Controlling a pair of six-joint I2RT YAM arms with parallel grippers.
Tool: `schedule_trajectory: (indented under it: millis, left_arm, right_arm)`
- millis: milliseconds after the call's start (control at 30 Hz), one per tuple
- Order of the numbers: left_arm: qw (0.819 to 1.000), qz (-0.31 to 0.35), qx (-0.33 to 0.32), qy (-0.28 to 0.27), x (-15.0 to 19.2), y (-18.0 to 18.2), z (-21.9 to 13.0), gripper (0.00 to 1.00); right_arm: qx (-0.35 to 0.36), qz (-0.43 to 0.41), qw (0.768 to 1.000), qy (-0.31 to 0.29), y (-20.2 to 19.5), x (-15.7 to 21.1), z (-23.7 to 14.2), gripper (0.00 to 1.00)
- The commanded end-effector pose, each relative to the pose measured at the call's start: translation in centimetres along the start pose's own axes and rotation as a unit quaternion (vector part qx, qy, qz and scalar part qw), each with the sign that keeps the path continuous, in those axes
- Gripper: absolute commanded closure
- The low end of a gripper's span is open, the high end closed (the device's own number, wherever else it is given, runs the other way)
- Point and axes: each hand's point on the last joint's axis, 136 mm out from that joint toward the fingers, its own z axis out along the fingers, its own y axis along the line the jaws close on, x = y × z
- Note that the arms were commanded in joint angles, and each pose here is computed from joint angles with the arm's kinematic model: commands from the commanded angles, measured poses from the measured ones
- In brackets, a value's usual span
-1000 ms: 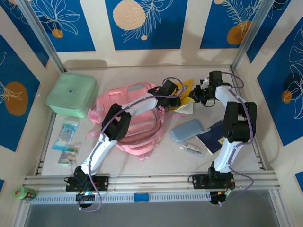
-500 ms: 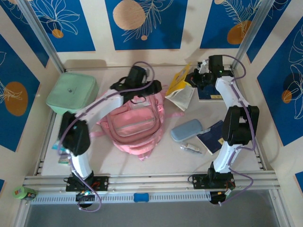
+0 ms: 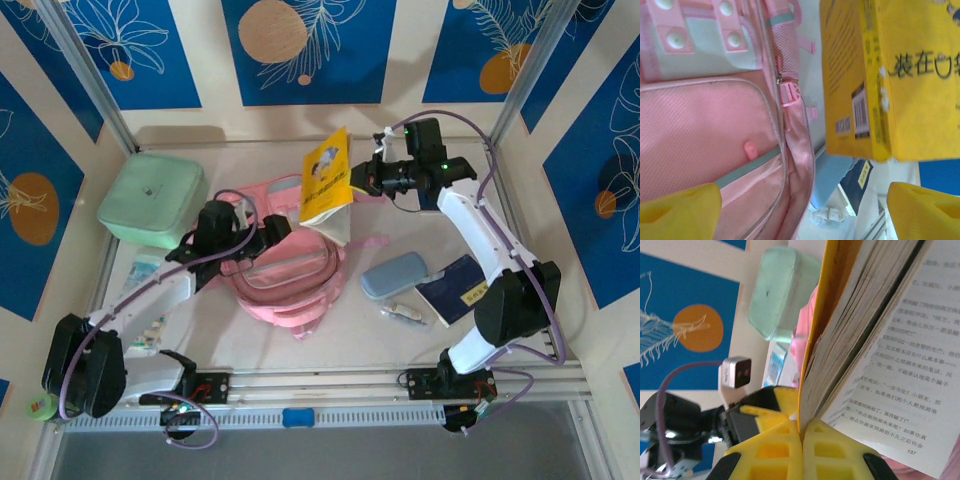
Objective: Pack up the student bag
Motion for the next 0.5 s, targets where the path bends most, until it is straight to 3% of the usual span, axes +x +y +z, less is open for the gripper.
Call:
schedule_trajectory:
  millis: [0,300,467]
  left_arm:
    - [0.996,-0.020,0.081,-0.024,-0.7,-2.3,-1.0,0.12]
    - [0.988,-0.055,0.132,-0.058,-1.3,-2.9,-1.5,0.12]
    - [0.989,-0.087,0.098,-0.063,-1.0,-1.4,-1.7,0.13]
  right_arm:
    - [-0.050,-0.032,0.998,0.010,3.0,1.4,0.4,1.00]
    - [-0.116,-0.045,0.991,0.054,4.7,5.2,3.0,1.00]
    - [-0.160,-0.052,0.983,0.067,5.6,6.2,3.1,1.00]
